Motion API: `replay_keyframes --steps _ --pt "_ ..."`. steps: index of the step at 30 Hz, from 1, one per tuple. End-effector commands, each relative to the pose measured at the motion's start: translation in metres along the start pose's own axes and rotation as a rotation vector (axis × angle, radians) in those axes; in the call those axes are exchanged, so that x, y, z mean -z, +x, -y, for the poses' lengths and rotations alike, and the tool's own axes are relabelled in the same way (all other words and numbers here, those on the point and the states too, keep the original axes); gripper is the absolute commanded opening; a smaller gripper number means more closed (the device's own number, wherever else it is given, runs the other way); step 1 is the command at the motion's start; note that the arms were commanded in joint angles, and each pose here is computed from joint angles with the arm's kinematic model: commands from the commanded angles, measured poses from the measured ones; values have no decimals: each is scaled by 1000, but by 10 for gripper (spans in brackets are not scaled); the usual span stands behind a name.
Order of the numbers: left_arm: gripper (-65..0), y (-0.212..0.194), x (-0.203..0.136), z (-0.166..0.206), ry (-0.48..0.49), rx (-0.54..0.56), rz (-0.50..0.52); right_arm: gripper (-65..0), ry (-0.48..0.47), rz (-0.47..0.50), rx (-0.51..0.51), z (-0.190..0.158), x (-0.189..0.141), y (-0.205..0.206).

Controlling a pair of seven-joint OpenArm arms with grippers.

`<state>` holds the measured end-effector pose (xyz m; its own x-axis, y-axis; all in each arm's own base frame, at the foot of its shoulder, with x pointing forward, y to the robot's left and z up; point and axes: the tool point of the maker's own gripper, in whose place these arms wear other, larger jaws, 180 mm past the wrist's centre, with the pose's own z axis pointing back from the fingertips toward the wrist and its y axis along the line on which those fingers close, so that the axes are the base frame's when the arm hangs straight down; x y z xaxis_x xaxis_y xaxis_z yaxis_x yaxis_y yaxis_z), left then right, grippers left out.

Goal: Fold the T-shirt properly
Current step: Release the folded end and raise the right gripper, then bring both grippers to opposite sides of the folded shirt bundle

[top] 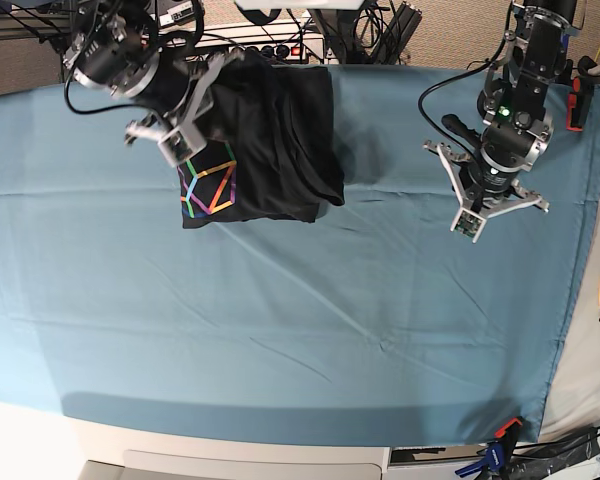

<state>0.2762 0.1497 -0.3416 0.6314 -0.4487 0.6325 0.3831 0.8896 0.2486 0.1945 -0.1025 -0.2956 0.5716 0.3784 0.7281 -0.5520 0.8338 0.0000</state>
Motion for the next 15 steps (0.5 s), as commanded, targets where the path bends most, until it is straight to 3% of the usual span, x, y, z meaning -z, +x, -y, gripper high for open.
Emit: replay_keyframes --steps 1,4,7,12,15 --pt "-650 12 -4 2 -26 8 45 -650 -51 78 -9 11 -3 20" --pt "-650 15 -7 34 -196 17 63 -650 -198 140 -30 42 -5 42" --pt "-650 13 -16 65 -367 37 80 -650 -281 193 -49 60 -9 59" --pt "-650 -3 -32 101 -547 69 68 -650 -316 281 -79 71 -12 86" --pt "-650 -12 -42 118 -641 95 60 -650 -300 225 -15 93 18 73"
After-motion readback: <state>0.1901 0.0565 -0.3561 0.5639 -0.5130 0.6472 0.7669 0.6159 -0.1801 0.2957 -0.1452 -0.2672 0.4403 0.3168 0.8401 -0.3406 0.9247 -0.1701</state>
